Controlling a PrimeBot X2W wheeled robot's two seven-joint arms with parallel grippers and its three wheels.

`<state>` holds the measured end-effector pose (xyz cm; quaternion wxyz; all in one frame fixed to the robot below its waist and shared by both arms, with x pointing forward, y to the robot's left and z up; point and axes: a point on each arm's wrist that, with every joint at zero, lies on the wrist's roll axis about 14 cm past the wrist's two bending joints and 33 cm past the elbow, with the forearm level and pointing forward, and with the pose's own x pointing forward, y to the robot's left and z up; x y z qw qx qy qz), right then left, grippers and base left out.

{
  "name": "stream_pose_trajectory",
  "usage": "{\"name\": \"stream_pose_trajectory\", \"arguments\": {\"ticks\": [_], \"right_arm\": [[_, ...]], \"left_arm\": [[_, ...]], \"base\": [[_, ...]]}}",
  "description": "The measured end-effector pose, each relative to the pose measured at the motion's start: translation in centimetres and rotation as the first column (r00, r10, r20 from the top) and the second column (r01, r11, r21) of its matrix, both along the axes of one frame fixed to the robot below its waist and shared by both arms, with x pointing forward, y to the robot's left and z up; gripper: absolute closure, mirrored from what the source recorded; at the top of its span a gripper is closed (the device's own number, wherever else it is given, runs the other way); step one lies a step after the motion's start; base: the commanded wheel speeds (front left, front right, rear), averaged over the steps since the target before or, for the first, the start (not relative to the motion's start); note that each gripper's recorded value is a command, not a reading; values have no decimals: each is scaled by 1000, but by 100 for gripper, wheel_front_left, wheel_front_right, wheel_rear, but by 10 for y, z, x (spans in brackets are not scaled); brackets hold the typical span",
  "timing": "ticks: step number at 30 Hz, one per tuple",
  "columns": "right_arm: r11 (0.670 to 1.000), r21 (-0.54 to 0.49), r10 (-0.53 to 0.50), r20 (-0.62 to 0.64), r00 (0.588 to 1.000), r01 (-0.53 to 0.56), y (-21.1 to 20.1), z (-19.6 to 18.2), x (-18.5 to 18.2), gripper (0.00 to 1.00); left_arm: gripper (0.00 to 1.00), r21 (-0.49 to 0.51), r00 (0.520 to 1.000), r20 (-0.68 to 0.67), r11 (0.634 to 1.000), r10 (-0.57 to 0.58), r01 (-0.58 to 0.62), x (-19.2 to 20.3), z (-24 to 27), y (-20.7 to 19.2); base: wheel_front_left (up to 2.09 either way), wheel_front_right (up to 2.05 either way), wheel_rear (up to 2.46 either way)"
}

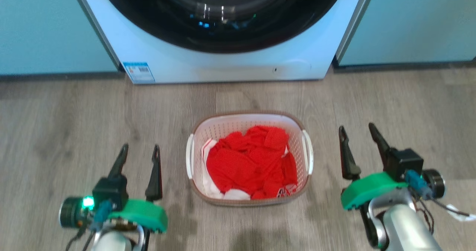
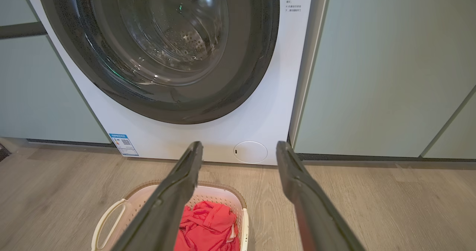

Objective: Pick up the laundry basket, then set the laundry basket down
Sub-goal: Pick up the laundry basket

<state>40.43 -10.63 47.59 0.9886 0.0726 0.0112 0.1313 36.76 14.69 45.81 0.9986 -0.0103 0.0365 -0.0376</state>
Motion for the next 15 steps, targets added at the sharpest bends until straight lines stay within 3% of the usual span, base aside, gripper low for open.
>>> {"name": "stream_pose_trajectory", "arguments": {"ticks": [9, 15], "right_arm": [[1000, -13, -2, -58, 998, 1, 0, -30, 45, 0], [999, -39, 8, -131, 991, -13, 4, -71, 81, 0]], "left_arm": [[0, -36, 998, -55, 999, -14, 12, 47, -25, -2], [0, -111, 989, -150, 994, -3, -14, 80, -66, -1]], "base": [[0, 0, 0], [0, 0, 0]]}}
